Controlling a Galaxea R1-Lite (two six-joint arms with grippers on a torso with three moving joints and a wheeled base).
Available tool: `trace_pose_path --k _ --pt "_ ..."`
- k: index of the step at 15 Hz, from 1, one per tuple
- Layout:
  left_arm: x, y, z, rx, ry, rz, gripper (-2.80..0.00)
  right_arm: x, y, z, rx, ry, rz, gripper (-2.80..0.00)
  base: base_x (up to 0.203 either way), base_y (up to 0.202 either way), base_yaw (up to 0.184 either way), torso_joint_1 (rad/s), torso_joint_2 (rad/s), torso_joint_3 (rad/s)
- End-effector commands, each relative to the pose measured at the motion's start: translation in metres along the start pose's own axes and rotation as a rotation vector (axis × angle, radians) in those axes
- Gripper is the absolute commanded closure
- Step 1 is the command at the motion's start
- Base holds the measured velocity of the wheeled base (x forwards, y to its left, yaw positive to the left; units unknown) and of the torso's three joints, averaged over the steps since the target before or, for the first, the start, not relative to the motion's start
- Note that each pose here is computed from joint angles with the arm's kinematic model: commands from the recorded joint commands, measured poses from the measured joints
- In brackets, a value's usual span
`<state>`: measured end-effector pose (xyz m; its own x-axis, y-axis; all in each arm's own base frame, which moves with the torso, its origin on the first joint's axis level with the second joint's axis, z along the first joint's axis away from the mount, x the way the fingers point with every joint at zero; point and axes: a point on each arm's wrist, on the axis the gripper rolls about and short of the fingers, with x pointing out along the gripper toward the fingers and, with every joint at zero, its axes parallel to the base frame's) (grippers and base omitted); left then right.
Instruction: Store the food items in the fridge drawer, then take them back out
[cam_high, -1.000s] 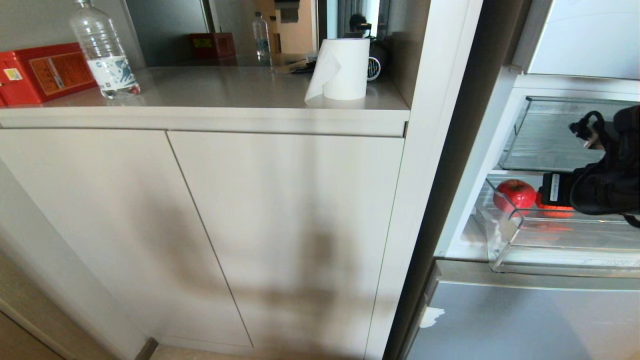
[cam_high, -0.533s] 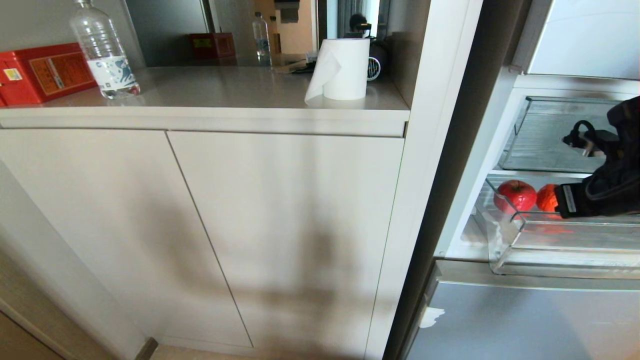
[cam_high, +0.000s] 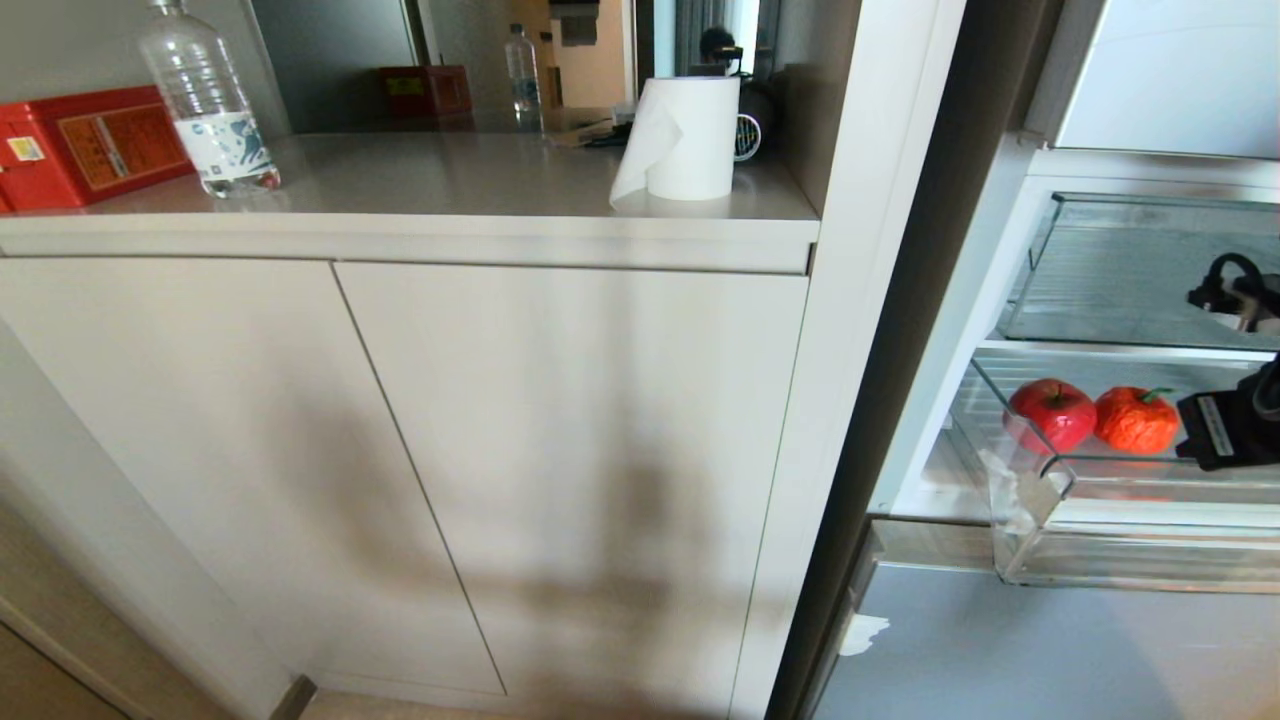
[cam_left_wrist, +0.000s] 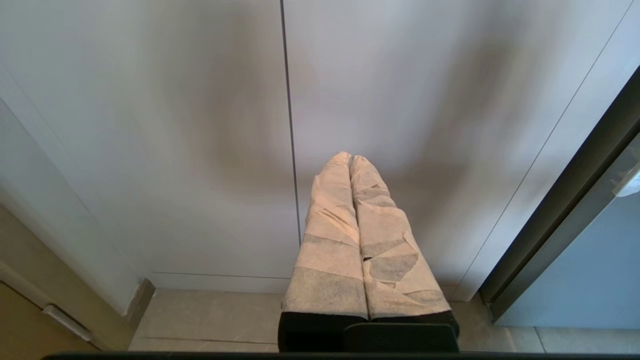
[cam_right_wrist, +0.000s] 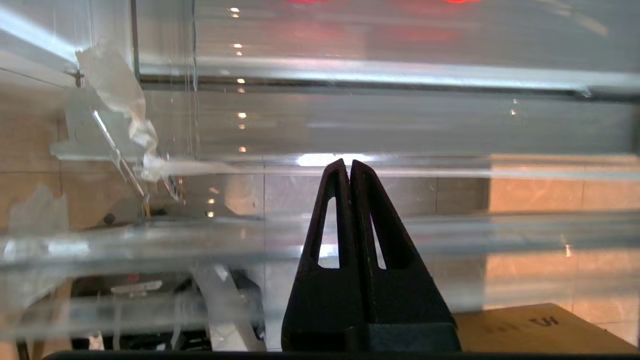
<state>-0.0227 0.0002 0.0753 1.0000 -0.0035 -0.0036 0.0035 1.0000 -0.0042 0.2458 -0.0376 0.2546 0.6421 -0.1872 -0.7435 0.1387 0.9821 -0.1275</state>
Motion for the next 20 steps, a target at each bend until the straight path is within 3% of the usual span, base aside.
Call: trace_pose_path --k 1,4,11,15,20 --pt "0.000 0.000 0.000 0.000 0.001 0.000 0.00 -0.020 -0.002 -0.006 0.001 -0.018 -0.002 0.00 0.000 0.000 0.000 0.000 0.00 0.000" --pt "0.000 0.000 0.000 0.000 0.001 0.000 0.00 -0.024 -0.002 -0.010 0.006 -0.017 -0.002 0.00 0.000 0.000 0.000 0.000 0.00 0.000" --pt "0.000 0.000 0.000 0.000 0.001 0.000 0.00 0.053 -0.014 0.009 0.054 0.057 -0.036 0.00 0.000 0.000 0.000 0.000 0.00 0.000" --pt "0.000 0.000 0.000 0.000 0.001 0.000 0.00 0.044 -0.025 0.010 0.072 0.035 -0.053 0.00 0.000 0.000 0.000 0.000 0.00 0.000" --pt "0.000 0.000 0.000 0.000 0.001 0.000 0.00 0.019 -0.030 -0.005 0.069 0.084 -0.064 0.00 0.000 0.000 0.000 0.000 0.00 0.000"
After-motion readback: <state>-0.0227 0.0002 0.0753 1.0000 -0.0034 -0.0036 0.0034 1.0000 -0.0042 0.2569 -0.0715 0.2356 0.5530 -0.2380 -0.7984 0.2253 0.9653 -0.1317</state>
